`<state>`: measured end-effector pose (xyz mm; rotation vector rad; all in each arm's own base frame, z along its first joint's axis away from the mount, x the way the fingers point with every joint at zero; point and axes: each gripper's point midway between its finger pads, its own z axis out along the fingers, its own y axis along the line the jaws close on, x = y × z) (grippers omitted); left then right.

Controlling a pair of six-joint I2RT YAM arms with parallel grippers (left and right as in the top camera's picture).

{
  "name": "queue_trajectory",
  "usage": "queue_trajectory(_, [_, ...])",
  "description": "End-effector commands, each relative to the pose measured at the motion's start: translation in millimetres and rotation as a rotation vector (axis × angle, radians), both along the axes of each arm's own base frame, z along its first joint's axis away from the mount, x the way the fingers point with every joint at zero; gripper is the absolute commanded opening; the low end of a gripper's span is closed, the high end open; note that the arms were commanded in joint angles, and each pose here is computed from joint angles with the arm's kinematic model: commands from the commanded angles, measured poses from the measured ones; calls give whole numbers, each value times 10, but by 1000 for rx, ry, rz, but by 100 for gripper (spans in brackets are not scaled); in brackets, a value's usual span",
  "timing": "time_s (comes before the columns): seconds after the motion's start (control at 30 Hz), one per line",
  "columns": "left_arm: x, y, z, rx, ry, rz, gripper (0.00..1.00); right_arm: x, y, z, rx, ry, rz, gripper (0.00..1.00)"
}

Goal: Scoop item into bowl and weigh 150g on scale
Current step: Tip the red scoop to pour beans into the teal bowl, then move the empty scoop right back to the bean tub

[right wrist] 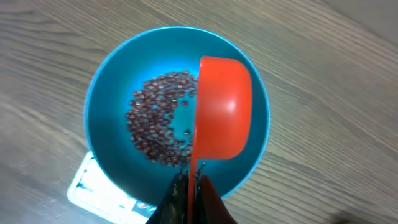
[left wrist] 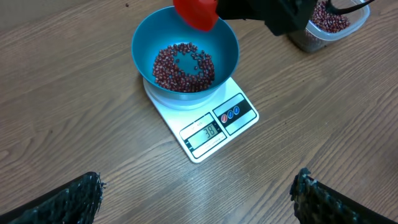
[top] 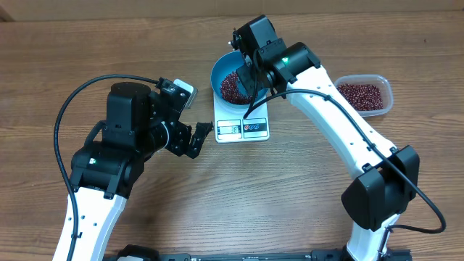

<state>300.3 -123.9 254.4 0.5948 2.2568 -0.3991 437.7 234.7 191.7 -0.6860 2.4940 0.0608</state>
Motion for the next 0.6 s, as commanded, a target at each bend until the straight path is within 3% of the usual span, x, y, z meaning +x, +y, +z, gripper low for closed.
queue_trajectory(0.0, [2, -16, 95, -14, -17, 8, 100, 0, -166, 688, 176, -80, 1, 4])
queue_trajectory(0.17, [2, -16, 95, -14, -17, 8, 99, -58, -682, 1014, 322, -54, -52, 4])
queue_trajectory(0.33, [3, -16, 95, -14, -17, 8, 100, -124, -1859, 1215, 353, -64, -300, 4])
queue_trajectory(0.57, [3, -16, 95, -14, -17, 8, 100, -364, -2840, 964, 293, 28, -493, 4])
